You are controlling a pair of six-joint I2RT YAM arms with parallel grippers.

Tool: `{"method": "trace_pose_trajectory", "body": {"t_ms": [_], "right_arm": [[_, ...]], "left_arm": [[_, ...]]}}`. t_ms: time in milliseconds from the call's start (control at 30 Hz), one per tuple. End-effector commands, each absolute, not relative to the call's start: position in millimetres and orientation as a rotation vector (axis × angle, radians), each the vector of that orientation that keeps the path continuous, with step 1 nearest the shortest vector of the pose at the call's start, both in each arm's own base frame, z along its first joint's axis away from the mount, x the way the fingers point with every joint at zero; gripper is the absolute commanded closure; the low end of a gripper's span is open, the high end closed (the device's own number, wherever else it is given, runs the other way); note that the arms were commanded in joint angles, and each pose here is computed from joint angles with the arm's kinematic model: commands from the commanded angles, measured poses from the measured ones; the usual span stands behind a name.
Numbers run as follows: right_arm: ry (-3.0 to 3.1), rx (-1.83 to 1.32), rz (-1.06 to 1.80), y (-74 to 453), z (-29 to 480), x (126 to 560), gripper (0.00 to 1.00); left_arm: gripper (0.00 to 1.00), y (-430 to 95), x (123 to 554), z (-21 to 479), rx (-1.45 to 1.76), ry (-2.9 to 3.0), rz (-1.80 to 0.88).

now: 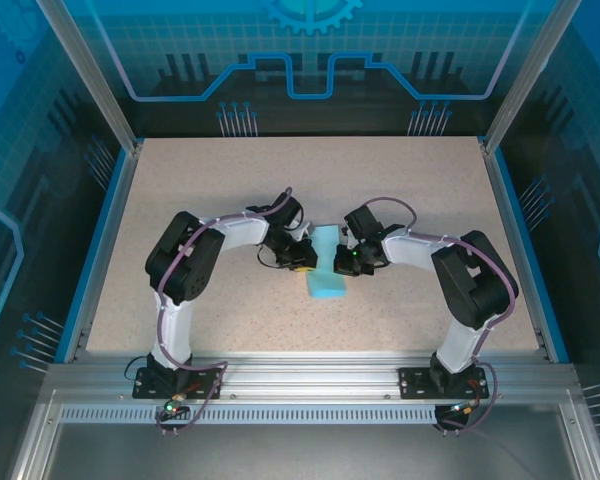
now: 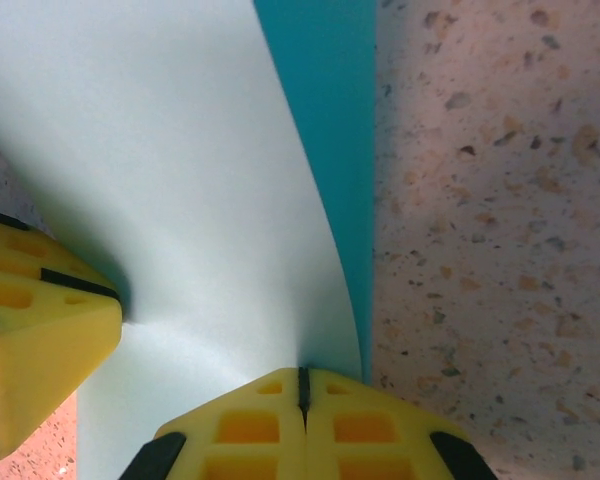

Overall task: Fold a paper plane with a square sheet of paper (fold left side to right side)
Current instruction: First fold the square sheet of paper in half at the center of the table.

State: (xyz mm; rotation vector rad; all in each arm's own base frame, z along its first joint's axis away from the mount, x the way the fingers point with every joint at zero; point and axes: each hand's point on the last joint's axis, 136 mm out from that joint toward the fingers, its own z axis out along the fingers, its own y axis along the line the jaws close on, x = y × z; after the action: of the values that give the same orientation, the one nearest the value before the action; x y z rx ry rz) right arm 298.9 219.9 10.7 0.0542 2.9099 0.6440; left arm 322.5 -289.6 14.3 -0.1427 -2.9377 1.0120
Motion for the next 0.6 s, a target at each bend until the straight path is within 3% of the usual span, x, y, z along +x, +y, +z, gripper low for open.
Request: {"method": "trace_pose_trajectory", "body": {"t_ms": [0, 333, 567], "right_arm": [[3.076, 0.071, 0.448, 193.7, -25.4, 267.0, 0.94], [3.076, 0.078, 0.449, 191.4, -25.4, 266.1, 0.95], [3.067, 0.077, 0.481, 195.7, -23.6, 268.3, 0.95]], "left_arm": [[0.84, -264.7, 313.5, 4.2, -0.085, -2.946, 0.913], [0.84, -242.2, 316.1, 6.9, -0.017, -2.973, 0.931], [0.84, -254.7, 326.2, 41.4, -0.053, -3.018, 1.115]]}}
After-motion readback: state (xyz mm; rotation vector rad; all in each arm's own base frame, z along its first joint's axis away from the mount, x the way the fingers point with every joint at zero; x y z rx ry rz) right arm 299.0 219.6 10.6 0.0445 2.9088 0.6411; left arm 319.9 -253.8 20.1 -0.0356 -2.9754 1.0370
